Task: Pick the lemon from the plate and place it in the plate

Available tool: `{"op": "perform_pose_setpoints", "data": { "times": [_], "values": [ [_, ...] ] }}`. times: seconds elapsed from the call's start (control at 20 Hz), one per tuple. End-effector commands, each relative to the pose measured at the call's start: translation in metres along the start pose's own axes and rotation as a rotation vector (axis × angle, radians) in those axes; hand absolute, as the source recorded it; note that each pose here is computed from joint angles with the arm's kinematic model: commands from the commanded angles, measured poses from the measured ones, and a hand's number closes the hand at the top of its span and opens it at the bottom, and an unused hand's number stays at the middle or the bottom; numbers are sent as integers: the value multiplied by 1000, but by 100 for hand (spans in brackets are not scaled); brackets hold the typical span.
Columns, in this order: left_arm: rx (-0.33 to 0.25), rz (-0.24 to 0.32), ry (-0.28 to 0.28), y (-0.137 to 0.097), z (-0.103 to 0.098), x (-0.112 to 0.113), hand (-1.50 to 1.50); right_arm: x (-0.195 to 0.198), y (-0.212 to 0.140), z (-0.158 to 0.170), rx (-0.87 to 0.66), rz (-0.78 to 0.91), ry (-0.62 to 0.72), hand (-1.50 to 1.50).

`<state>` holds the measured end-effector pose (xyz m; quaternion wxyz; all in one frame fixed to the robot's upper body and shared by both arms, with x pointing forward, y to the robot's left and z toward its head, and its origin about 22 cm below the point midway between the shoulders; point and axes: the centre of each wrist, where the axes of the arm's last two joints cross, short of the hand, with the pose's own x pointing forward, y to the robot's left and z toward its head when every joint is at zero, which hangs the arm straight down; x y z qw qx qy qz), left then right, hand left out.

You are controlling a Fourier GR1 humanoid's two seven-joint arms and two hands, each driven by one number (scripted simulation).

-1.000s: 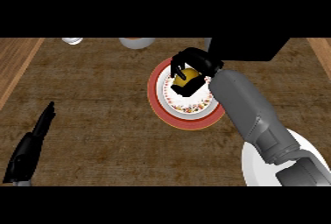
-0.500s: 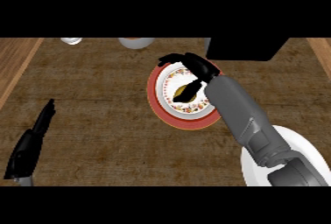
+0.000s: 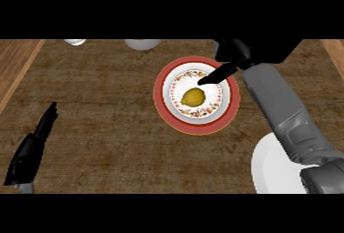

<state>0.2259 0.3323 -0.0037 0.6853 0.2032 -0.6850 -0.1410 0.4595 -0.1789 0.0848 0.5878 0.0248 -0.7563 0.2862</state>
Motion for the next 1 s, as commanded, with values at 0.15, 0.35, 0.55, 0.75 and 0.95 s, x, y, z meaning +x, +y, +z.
{"op": "perform_pose_setpoints", "data": {
  "times": [0.15, 0.35, 0.55, 0.75, 0.95],
  "values": [
    [-6, 5, -29, 5, -1, 11, 0, -16, -83, 43, -106, -206, -40, -150],
    [-22, 5, -41, 0, -11, 10, 0, -23, -116, 69, -131, -195, -91, -150],
    [-17, 13, -51, 3, -19, 18, 0, -32, -138, 95, -117, -159, -130, -150],
    [-51, 16, -59, -16, -19, 14, 0, -25, -145, 93, -137, -136, -127, -150],
    [-53, 19, -74, -19, -23, 25, 0, -22, -169, 111, -137, -133, -112, -150]
  ]
}}
